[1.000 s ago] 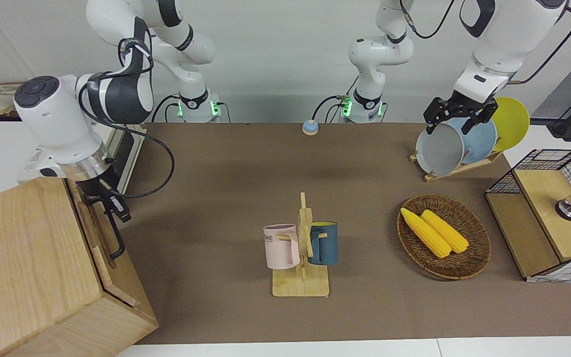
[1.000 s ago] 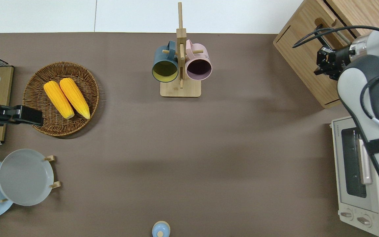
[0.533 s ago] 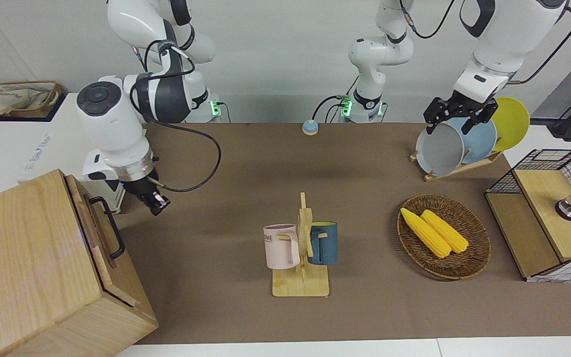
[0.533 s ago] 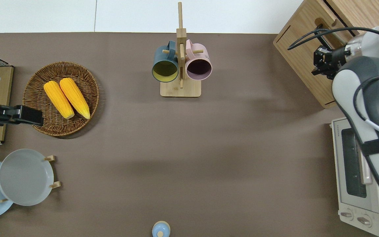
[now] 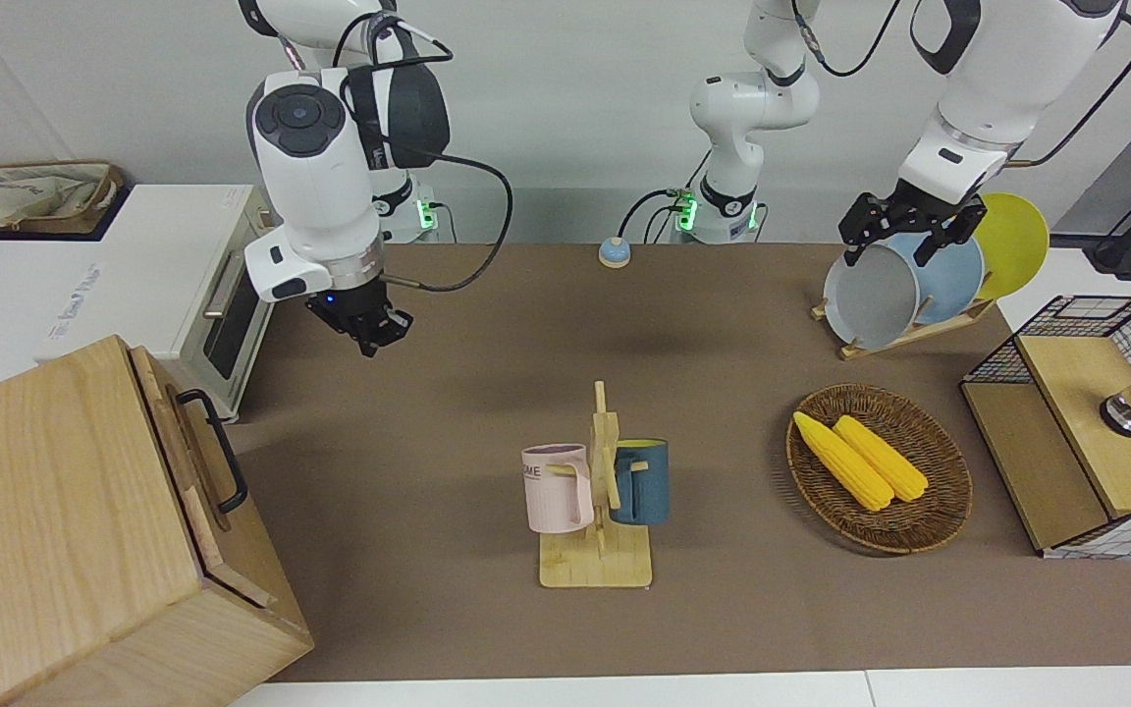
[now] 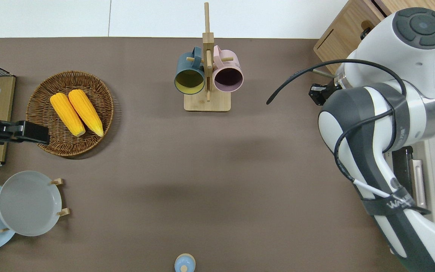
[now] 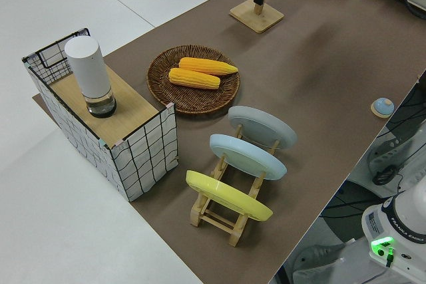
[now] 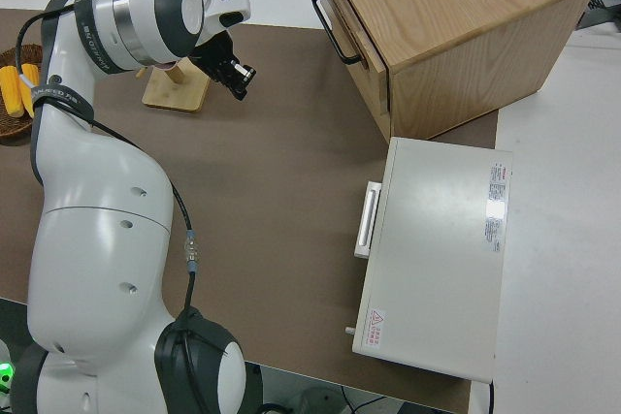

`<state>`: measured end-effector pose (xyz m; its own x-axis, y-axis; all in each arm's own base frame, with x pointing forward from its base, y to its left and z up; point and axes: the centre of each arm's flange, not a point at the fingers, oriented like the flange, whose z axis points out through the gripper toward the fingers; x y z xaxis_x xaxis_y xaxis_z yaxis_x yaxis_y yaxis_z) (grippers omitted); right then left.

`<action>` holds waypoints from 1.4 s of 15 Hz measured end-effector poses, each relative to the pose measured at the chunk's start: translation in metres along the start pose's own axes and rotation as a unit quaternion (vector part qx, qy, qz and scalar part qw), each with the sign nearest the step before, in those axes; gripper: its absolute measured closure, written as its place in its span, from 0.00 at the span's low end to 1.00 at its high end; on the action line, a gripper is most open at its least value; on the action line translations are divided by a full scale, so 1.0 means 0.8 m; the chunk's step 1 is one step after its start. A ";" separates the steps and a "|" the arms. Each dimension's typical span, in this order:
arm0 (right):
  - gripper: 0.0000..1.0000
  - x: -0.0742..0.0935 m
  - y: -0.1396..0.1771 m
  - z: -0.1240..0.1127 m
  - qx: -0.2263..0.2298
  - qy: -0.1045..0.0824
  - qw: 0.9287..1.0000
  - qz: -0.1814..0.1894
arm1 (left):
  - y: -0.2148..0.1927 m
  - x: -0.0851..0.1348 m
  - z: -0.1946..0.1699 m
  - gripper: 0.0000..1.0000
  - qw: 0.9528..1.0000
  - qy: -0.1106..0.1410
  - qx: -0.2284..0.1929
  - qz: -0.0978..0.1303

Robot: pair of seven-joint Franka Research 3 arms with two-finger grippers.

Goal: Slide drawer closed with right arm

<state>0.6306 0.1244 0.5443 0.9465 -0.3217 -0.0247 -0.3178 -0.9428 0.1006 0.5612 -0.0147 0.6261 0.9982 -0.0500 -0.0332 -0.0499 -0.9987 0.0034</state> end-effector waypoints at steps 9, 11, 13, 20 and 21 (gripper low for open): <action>0.99 -0.051 0.049 -0.066 0.004 0.017 0.994 -0.110 | 0.000 0.000 0.000 0.00 1.000 0.000 0.000 0.000; 0.99 -0.060 0.064 -0.078 0.002 0.016 0.991 -0.134 | 0.000 0.000 0.000 0.00 1.000 0.000 0.000 0.000; 0.99 -0.067 0.072 -0.086 0.004 0.018 0.988 -0.154 | 0.000 0.000 0.000 0.00 1.000 0.000 0.000 0.000; 0.99 -0.058 0.129 -0.096 0.058 0.011 0.979 -0.197 | 0.000 0.000 0.000 0.00 1.000 0.000 0.000 0.000; 0.99 -0.056 0.135 -0.094 0.058 0.009 0.979 -0.196 | 0.000 0.000 0.000 0.00 1.000 0.000 0.000 0.000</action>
<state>0.5582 0.0440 0.6313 0.9975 0.0670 -0.0203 0.0665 -0.9974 -0.0267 0.5612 -0.0147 0.6261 0.9982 -0.0499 -0.0332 -0.0499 -0.9988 0.0034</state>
